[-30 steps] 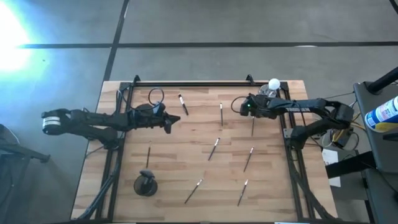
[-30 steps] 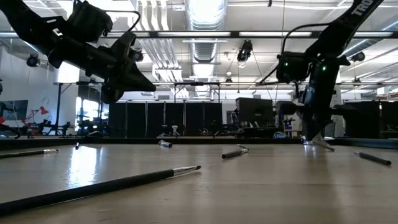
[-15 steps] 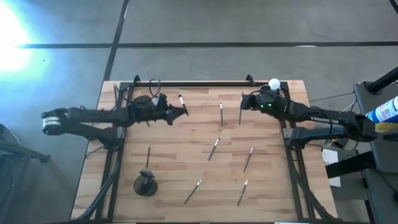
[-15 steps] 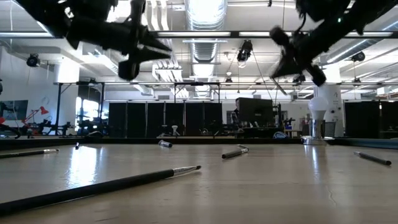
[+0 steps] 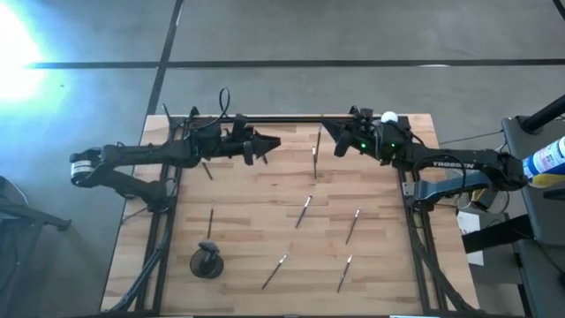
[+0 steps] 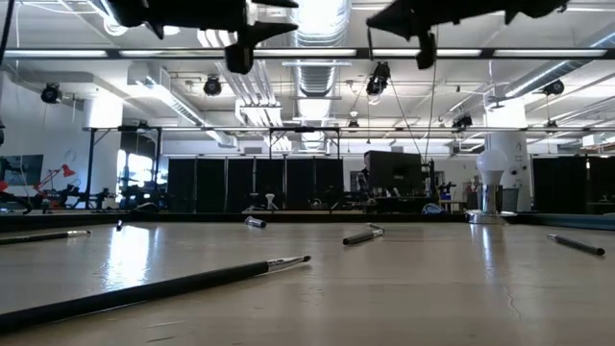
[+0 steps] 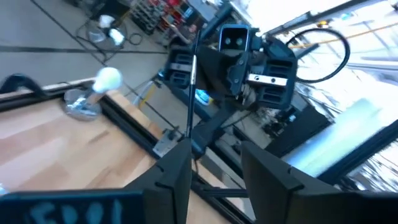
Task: Pick & Place Makeup Brushes
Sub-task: Put the eyebrow brush into the holder
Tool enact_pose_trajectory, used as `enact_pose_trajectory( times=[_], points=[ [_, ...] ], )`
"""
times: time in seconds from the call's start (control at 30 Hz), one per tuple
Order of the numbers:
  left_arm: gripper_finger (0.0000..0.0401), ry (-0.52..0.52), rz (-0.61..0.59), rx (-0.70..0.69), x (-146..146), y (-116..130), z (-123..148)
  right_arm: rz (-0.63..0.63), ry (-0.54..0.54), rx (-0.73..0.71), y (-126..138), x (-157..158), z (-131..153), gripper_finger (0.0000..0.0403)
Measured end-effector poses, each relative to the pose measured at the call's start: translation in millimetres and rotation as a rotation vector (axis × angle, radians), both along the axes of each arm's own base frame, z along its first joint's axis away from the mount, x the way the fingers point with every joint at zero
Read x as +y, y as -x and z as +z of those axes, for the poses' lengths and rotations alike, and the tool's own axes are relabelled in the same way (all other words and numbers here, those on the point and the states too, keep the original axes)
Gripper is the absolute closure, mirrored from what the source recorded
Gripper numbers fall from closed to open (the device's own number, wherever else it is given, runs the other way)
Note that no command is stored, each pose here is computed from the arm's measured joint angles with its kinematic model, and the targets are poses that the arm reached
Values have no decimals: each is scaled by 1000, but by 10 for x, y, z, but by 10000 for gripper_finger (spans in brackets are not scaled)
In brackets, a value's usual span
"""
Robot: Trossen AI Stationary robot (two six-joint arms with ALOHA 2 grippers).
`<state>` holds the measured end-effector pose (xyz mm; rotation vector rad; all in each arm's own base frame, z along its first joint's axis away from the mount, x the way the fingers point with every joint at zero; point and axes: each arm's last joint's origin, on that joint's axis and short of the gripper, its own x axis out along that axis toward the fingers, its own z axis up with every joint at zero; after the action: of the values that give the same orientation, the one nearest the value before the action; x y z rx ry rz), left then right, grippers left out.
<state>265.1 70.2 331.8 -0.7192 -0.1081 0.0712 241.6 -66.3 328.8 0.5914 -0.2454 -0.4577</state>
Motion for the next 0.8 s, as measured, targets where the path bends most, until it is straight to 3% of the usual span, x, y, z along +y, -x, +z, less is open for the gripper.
enact_pose_trajectory(
  times=[0.4,0.8],
  points=[
    [270,-75,-11,-44,77,-263,268,188,107,4,-603,73,439,394],
    [280,-150,-35,-111,63,-226,397,226,168,59,-806,96,591,394]
  ],
)
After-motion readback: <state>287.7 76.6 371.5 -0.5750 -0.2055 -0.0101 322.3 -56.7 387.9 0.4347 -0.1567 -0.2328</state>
